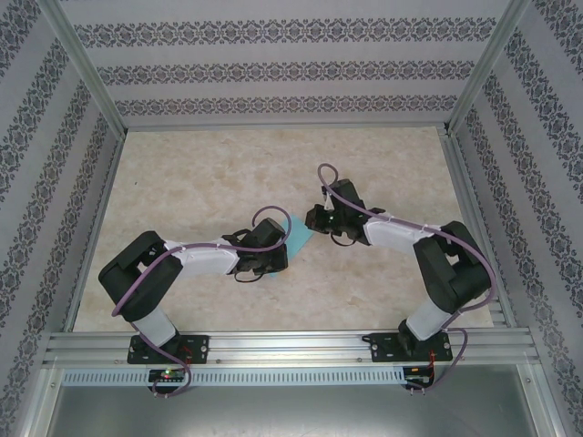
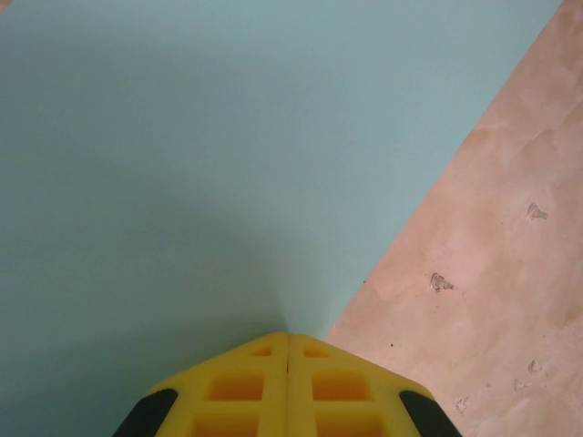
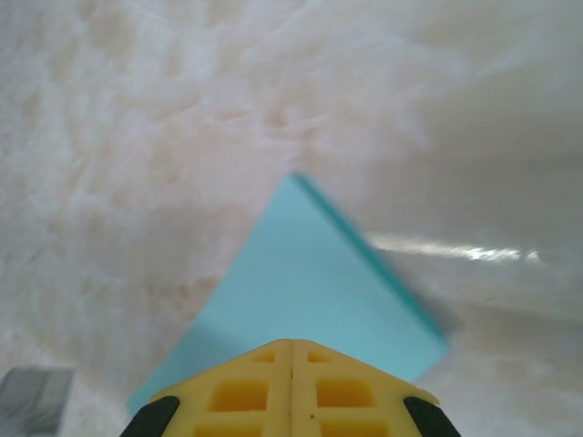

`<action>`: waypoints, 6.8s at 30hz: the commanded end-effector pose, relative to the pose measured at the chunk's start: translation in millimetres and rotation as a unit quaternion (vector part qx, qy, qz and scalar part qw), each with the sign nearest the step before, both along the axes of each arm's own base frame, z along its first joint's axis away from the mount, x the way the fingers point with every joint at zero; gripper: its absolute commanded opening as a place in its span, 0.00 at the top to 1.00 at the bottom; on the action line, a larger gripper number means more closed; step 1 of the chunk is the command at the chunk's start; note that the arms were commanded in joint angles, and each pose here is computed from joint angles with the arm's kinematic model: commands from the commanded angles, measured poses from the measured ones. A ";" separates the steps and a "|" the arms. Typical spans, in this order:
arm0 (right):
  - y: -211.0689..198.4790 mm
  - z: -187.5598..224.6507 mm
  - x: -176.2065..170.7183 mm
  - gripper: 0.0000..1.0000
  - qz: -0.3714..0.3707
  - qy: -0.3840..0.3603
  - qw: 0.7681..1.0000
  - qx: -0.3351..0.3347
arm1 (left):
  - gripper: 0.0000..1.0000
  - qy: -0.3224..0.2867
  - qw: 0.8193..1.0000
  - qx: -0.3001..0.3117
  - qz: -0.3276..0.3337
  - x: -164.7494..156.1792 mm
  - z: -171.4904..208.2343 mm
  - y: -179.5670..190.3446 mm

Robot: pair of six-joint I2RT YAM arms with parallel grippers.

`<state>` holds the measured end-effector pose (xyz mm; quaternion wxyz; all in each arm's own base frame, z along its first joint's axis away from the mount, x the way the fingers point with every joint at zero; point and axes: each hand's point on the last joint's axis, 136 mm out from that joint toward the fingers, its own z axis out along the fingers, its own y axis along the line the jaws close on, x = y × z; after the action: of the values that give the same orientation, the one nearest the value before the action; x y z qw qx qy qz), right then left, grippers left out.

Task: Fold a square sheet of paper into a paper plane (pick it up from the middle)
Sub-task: Fold the square sheet of paper in half at the center of the table, then rotate the paper at the center of the table, then fold the triangle a second time at the center of the table.

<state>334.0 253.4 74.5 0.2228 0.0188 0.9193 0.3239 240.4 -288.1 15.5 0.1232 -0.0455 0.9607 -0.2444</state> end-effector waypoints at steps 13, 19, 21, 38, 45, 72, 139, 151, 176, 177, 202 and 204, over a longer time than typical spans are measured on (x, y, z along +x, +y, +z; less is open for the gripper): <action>21.4 -64.3 -18.5 1.00 0.029 0.090 0.995 0.009 | 1.00 0.065 0.996 0.056 -0.030 -29.0 -31.2 21.0; -1.6 -86.8 -16.8 1.00 0.032 0.111 0.993 -0.035 | 0.96 0.001 0.997 0.002 -0.071 -2.4 12.6 -10.3; -3.0 -89.3 -16.7 1.00 0.035 0.115 0.992 -0.035 | 0.91 -0.020 0.996 -0.026 -0.079 8.6 29.7 -20.9; 0.4 -98.4 -24.6 1.00 0.049 0.132 0.990 -0.023 | 1.00 -0.040 0.992 -0.080 -0.084 51.2 11.5 -41.1; -3.7 -103.1 -27.6 1.00 0.047 0.142 0.988 -0.037 | 1.00 -0.027 0.995 -0.055 -0.084 44.1 -11.5 -27.9; -28.6 -135.3 -35.2 1.00 0.024 0.186 0.975 -0.117 | 1.00 0.060 0.986 -0.040 -0.151 -48.5 -23.8 23.1; 71.7 1.8 -31.3 0.67 0.141 0.024 0.981 -0.135 | 0.03 -0.019 0.997 -0.013 0.080 76.7 47.2 137.9; 33.5 -10.7 38.4 0.59 -0.068 0.031 0.981 -0.179 | 0.07 0.002 0.998 -0.060 0.025 63.9 51.1 99.2; 5.9 -98.6 30.6 0.58 -0.054 0.150 0.968 -0.191 | 0.17 0.098 0.990 -0.091 -0.045 13.0 39.3 25.8; 5.1 -99.9 30.4 0.59 -0.055 0.152 0.968 -0.190 | 0.17 0.099 0.990 -0.089 -0.048 11.7 38.8 23.8; -5.3 -118.0 23.0 0.65 -0.063 0.174 0.967 -0.174 | 0.22 0.121 0.988 -0.056 -0.083 -0.8 28.3 4.3; -5.4 -118.0 22.9 0.65 -0.064 0.174 0.967 -0.173 | 0.23 0.121 0.987 -0.057 -0.085 -0.4 28.2 3.6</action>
<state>389.2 276.4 14.2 0.1460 0.0776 0.9655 0.2014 239.9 -278.4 40.9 -0.0151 -0.0077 0.9530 -0.3024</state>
